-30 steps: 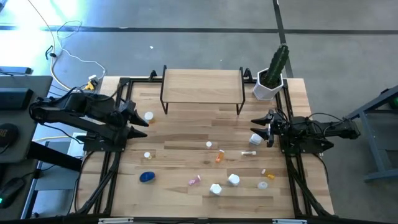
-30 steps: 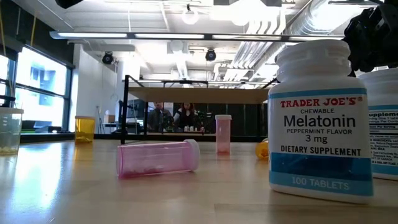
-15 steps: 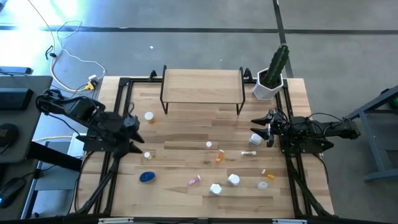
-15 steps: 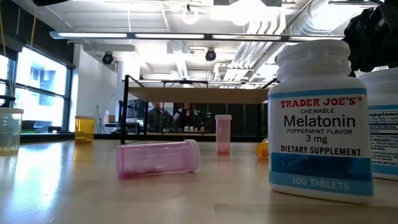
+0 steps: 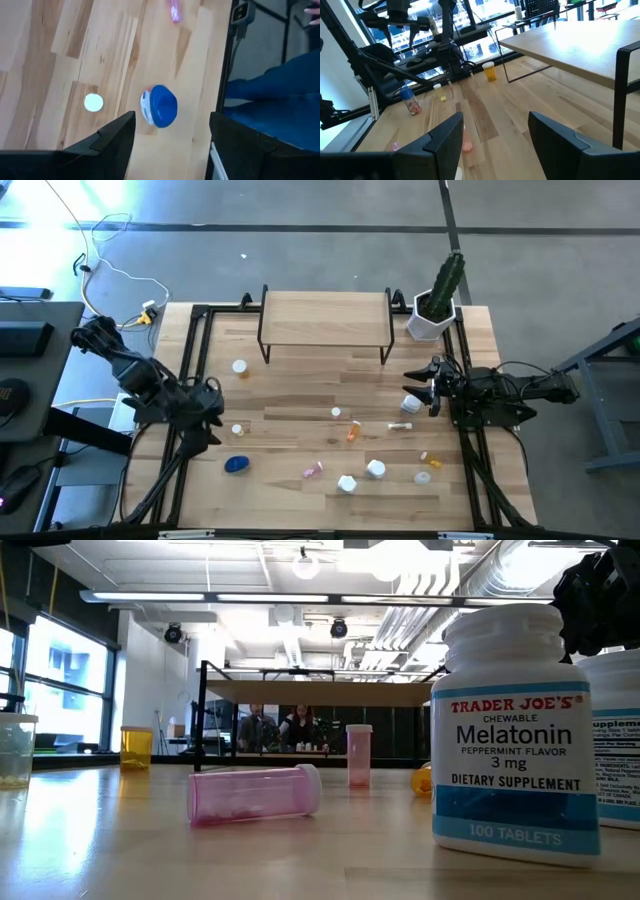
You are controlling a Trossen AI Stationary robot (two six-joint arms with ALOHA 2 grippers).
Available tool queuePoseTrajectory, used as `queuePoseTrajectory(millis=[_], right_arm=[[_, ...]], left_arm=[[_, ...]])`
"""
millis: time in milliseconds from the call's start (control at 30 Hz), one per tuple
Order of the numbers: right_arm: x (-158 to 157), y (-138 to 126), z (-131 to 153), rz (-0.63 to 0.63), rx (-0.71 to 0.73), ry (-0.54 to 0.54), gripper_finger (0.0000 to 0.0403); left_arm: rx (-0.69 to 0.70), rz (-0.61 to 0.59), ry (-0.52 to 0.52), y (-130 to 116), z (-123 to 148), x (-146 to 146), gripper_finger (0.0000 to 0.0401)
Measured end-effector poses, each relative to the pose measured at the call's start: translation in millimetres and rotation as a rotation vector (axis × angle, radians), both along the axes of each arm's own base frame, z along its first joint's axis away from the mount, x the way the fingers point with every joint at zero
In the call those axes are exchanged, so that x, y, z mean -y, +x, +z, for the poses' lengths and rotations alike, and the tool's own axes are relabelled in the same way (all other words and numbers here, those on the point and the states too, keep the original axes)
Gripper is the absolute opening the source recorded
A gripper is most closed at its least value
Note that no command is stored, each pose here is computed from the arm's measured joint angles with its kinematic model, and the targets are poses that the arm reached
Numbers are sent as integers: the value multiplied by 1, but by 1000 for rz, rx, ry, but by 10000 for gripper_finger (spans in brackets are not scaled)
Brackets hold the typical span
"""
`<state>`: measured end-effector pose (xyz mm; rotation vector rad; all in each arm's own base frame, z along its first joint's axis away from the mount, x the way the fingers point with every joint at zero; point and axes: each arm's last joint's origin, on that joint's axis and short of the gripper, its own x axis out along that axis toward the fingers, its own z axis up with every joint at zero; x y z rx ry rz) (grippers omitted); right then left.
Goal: Pick and place medicine bottles onto shelf by color
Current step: Put the blue pill bottle on the shelf
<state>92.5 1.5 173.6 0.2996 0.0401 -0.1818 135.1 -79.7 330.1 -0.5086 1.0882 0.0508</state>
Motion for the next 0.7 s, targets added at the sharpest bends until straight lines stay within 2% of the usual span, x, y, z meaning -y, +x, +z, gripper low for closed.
queuePoseTrajectory(millis=[700], right_arm=[[0, 0, 0, 0, 0, 0, 215]], left_arm=[[-274, 15, 139, 38, -57, 63, 243]])
